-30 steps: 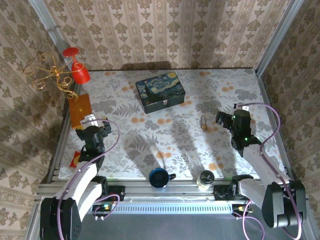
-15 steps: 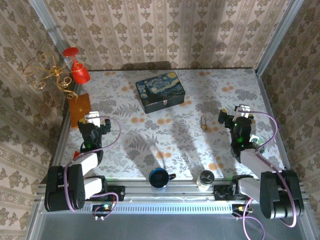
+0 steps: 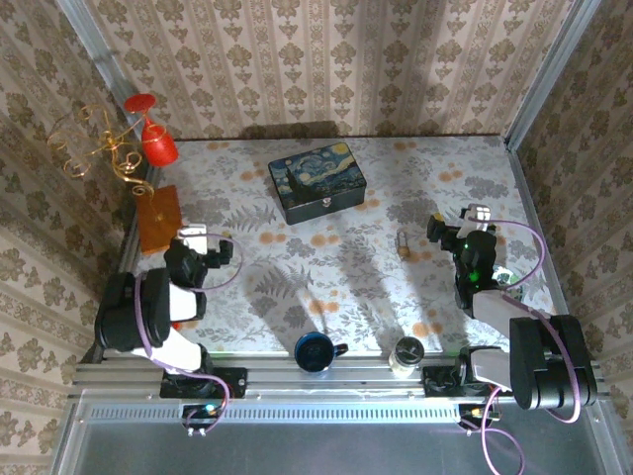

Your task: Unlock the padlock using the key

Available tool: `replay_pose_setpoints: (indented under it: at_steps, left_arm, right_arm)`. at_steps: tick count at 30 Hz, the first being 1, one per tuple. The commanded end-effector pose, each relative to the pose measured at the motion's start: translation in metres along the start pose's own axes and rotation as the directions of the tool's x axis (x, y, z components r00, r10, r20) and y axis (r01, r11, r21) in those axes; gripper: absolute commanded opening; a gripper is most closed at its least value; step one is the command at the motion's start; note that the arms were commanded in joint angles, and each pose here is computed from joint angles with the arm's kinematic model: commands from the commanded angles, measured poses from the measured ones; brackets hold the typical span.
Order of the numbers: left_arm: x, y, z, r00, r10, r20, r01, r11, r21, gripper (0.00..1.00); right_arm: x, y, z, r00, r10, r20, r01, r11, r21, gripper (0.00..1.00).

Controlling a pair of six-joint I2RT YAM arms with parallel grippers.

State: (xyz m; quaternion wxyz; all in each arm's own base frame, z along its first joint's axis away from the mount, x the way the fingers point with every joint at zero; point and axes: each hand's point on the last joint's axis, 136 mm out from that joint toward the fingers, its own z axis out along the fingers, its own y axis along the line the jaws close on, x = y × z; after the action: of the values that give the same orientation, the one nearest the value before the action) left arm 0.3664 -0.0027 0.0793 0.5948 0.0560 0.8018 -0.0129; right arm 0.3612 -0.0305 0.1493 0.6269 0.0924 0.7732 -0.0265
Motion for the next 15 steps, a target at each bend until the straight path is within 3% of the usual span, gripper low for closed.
replay_pose_setpoints:
  at_steps: [1,4,15]
  left_arm:
    - [-0.027,-0.001,0.008,0.998,-0.021,0.063,0.019,0.999,0.034,1.0]
    - [-0.027,-0.007,0.024,1.0,0.003,-0.015,-0.002,0.997,0.071,1.0]
    - [-0.029,-0.009,0.027,1.0,0.027,-0.015,-0.026,0.999,0.046,1.0]
  right_arm:
    - [-0.01,0.003,-0.003,0.999,0.003,0.049,-0.002,1.0,-0.029,1.0]
    - [-0.01,0.004,-0.003,0.999,0.004,0.049,-0.002,0.999,-0.037,1.0]
    - [0.015,0.007,0.009,0.999,0.001,0.041,0.002,0.997,-0.074,1.0]
